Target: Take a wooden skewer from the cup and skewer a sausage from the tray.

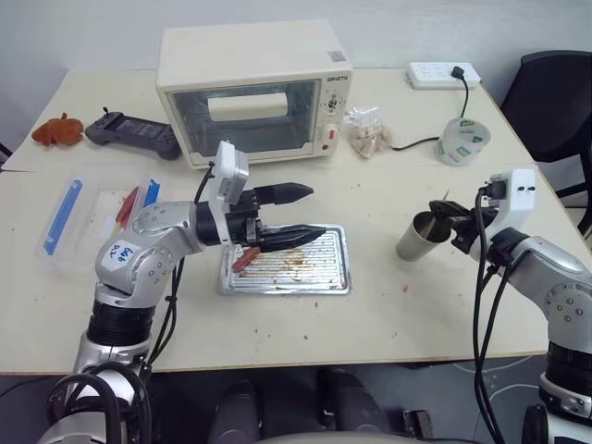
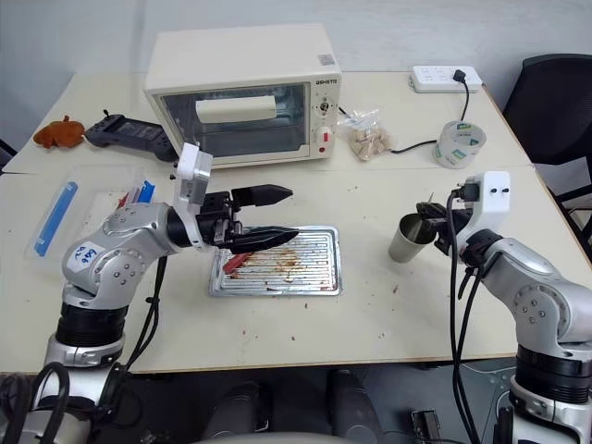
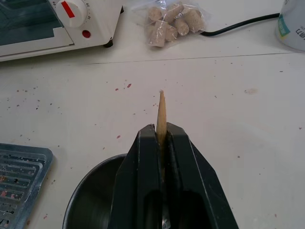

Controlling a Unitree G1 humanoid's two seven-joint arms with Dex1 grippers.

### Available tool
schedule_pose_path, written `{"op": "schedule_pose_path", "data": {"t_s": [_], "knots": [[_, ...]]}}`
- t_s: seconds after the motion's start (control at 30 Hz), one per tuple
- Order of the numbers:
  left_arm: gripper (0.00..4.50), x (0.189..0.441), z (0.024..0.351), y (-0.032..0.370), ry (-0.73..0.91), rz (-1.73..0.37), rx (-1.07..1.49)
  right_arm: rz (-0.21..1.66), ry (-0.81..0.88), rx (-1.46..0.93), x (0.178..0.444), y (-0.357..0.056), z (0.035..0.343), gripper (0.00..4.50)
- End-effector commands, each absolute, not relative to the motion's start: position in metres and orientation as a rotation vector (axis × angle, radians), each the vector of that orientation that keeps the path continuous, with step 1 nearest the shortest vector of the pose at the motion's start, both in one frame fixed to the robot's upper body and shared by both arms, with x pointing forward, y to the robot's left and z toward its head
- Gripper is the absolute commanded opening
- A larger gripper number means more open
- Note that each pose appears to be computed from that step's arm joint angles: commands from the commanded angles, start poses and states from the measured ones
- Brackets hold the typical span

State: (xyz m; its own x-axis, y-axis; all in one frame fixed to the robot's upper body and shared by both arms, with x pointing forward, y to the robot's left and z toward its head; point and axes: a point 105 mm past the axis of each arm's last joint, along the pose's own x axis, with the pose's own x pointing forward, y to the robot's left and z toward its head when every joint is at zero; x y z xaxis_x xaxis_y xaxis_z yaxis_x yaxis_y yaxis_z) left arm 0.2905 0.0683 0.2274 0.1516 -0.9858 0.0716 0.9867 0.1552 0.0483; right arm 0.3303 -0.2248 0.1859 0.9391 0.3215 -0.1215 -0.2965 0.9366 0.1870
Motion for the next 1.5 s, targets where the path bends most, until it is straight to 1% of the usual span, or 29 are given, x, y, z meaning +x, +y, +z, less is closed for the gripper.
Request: {"op": "schedule_pose_path", "data": {"t_s": [0.03,0.17,0.33,0.43,0.6,0.7,0.77,0.9,1.0,1.17,1.43,1.5], "knots": [[4.17,0.289,0.234,0.066,-0.135,-1.428,0.013,0.322,0.030,0.142,0.323,-0.225,0.224,0.04],[4.17,0.290,0.233,0.064,-0.142,-1.431,0.012,0.327,-0.025,0.124,0.316,-0.223,0.249,0.04],[4.17,0.296,0.241,0.068,-0.197,-1.372,-0.004,0.367,-0.107,0.174,0.309,-0.215,0.293,0.04],[4.17,0.302,0.254,0.076,-0.249,-1.303,-0.046,0.418,-0.152,0.288,0.307,-0.203,0.317,0.04],[4.17,0.296,0.264,0.081,-0.289,-1.281,-0.055,0.498,-0.179,0.532,0.308,-0.174,0.342,0.04],[4.17,0.295,0.266,0.081,-0.301,-1.273,-0.057,0.529,-0.141,0.609,0.308,-0.158,0.342,0.04],[4.17,0.294,0.268,0.080,-0.308,-1.271,-0.059,0.558,-0.108,0.715,0.308,-0.147,0.340,0.04],[4.17,0.293,0.270,0.078,-0.320,-1.275,-0.069,0.601,-0.032,0.836,0.307,-0.125,0.332,0.04],[4.17,0.296,0.269,0.075,-0.325,-1.264,-0.090,0.635,0.005,0.934,0.305,-0.108,0.331,0.04],[4.17,0.301,0.270,0.065,-0.347,-1.236,-0.127,0.658,0.019,0.998,0.305,-0.093,0.333,0.04],[4.17,0.312,0.283,0.055,-0.420,-1.154,-0.187,0.662,0.019,1.033,0.305,-0.087,0.332,0.04],[3.77,0.313,0.284,0.054,-0.429,-1.142,-0.205,0.662,0.017,1.034,0.305,-0.087,0.332,0.00]]}}
